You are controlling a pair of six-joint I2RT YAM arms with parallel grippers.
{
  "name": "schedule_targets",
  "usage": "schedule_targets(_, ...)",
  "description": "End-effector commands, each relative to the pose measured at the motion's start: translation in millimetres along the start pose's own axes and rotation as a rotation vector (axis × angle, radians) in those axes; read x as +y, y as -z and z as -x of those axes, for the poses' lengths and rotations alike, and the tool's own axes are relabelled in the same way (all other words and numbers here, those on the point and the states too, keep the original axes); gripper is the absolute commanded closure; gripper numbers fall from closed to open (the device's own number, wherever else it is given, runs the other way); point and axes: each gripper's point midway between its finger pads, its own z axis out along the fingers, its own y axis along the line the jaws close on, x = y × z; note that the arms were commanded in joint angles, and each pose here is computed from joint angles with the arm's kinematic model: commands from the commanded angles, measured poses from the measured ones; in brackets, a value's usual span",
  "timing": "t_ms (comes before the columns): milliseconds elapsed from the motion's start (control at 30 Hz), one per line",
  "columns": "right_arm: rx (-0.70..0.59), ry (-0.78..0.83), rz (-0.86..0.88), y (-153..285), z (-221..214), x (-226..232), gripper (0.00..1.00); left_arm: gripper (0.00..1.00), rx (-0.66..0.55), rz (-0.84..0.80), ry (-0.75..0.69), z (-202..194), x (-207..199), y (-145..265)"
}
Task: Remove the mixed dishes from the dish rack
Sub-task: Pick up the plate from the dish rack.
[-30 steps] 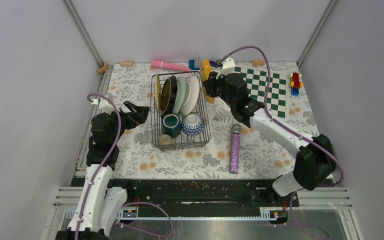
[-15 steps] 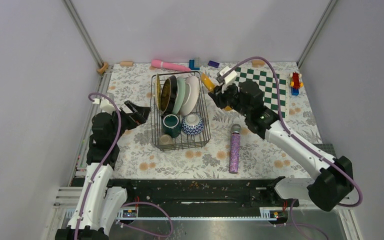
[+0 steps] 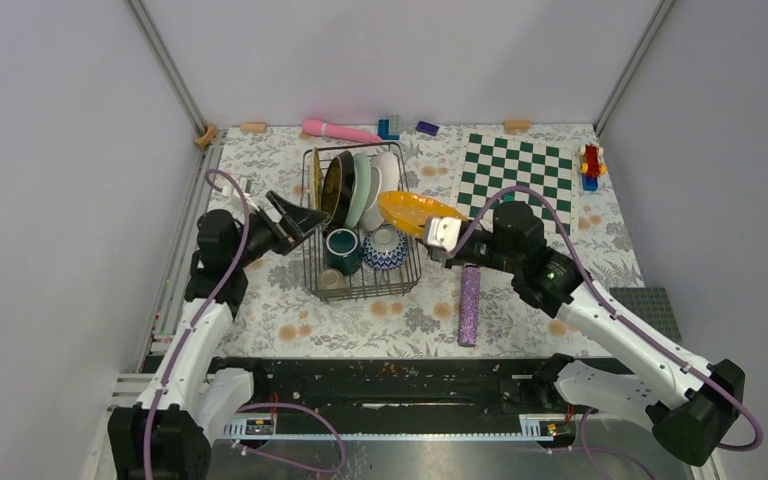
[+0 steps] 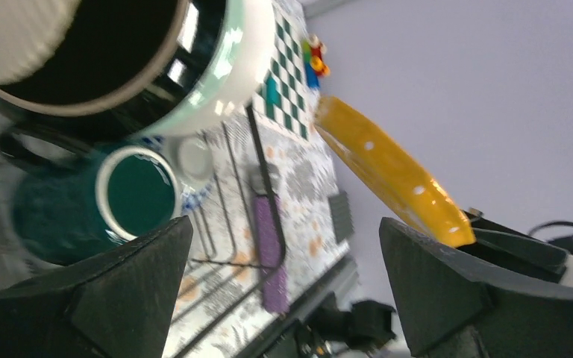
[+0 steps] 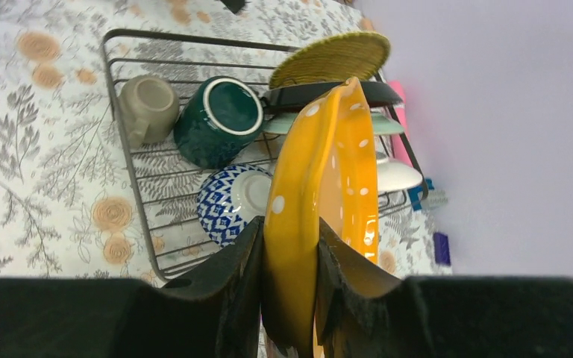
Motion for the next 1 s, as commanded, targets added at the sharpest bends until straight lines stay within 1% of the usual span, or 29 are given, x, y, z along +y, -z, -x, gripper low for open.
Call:
schedule_targets(0, -0.151, 0.362, -0.053, 11, 57, -15, 1.00, 0.01, 0.104, -0.179, 0.058, -20, -47, -5)
schedule_targets(100, -0.120, 0.432, -0.042, 7, 54, -9, 1.00, 0.01, 0.163, -0.190, 0.084, -33, -58, -13)
schedule_targets(233, -0.101, 0.497, -0.028, 1, 48, 2, 1.00, 0.01, 0.196, -0.193, 0.116, -43, -67, -25)
schedule_targets(367, -0.109, 0.559, -0.038, -4, 46, 14, 1.00, 0.01, 0.234, -0.185, 0.131, -54, -71, -39)
schedule_targets(567, -0.131, 0.605, -0.085, -6, 50, 18, 1.00, 0.02, 0.346, -0.180, 0.149, -78, -73, -63)
schedule_targets(700, -0.144, 0.633, -0.128, -5, 53, 18, 1.00, 0.07, 0.393, -0.169, 0.158, -90, -72, -72)
schedule_targets(833, -0.144, 0.642, -0.180, -3, 55, 12, 1.00, 0.10, 0.400, -0.136, 0.146, -96, -70, -77)
schedule_targets(900, -0.145, 0.656, -0.186, -2, 55, 12, 1.00, 0.17, 0.403, -0.128, 0.146, -98, -70, -78)
schedule_targets(933, -0.146, 0.663, -0.185, -3, 54, 13, 1.00, 0.22, 0.405, -0.128, 0.147, -99, -71, -79)
schedule_targets(967, -0.150, 0.668, -0.188, -3, 54, 13, 1.00, 0.29, 0.406, -0.130, 0.146, -99, -72, -80)
